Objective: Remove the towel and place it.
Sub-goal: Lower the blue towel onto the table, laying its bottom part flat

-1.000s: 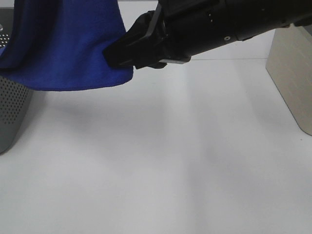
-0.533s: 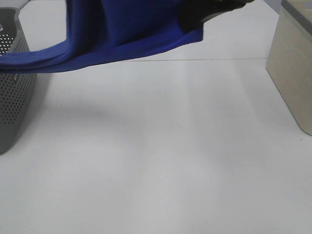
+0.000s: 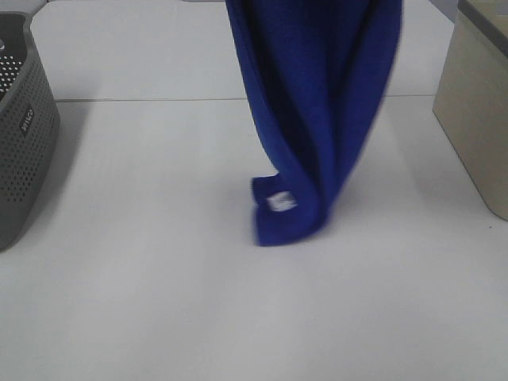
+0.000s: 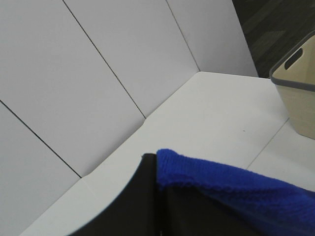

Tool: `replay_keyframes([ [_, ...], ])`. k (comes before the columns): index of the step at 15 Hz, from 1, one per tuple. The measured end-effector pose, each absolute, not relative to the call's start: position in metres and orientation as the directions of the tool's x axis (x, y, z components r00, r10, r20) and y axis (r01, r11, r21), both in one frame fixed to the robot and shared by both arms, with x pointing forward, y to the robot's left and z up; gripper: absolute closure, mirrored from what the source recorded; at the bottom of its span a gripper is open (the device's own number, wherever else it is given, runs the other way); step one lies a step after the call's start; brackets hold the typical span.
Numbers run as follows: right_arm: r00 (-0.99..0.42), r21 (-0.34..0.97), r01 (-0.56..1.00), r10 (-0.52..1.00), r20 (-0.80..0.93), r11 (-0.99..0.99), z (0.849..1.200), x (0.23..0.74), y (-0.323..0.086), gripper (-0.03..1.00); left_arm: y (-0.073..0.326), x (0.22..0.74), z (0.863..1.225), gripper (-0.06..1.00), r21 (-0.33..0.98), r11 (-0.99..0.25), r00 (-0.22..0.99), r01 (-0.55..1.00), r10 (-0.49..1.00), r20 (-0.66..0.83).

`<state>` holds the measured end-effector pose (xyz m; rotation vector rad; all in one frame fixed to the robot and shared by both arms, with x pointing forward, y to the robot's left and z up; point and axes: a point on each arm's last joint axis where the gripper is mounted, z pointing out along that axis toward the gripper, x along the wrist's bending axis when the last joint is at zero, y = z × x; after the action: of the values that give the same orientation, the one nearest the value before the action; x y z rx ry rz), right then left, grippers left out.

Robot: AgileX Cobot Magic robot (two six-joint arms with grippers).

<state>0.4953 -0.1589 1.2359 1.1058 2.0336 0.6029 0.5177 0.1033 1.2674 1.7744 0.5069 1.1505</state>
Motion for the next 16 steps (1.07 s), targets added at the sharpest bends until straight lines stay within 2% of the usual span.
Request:
replay_keyframes([
  [2, -0.298, 0.708, 0.461, 0.845, -0.445, 0.535, 1.251, 0.497, -0.166, 0.95, 0.105, 0.520, 1.269, 0.94, 0.827, -0.535, 0.432, -0.176, 0.713, 0.553],
  [6, -0.224, 0.769, 0.272, 0.815, -0.535, 0.579, 1.270, 0.505, -0.165, 0.95, 0.102, 0.528, 1.282, 0.94, 0.702, -0.593, 0.279, -0.394, 0.651, 0.706],
  [10, -0.120, 0.780, 0.141, 0.792, -0.598, 0.610, 1.281, 0.516, -0.162, 0.95, 0.121, 0.558, 1.277, 0.94, 0.755, -0.520, 0.254, -0.399, 0.729, 0.636],
  [16, -0.059, 0.740, 0.004, 0.738, -0.672, 0.673, 1.259, 0.559, -0.129, 0.95, 0.149, 0.594, 1.275, 0.94, 0.795, -0.433, 0.213, -0.426, 0.806, 0.553],
])
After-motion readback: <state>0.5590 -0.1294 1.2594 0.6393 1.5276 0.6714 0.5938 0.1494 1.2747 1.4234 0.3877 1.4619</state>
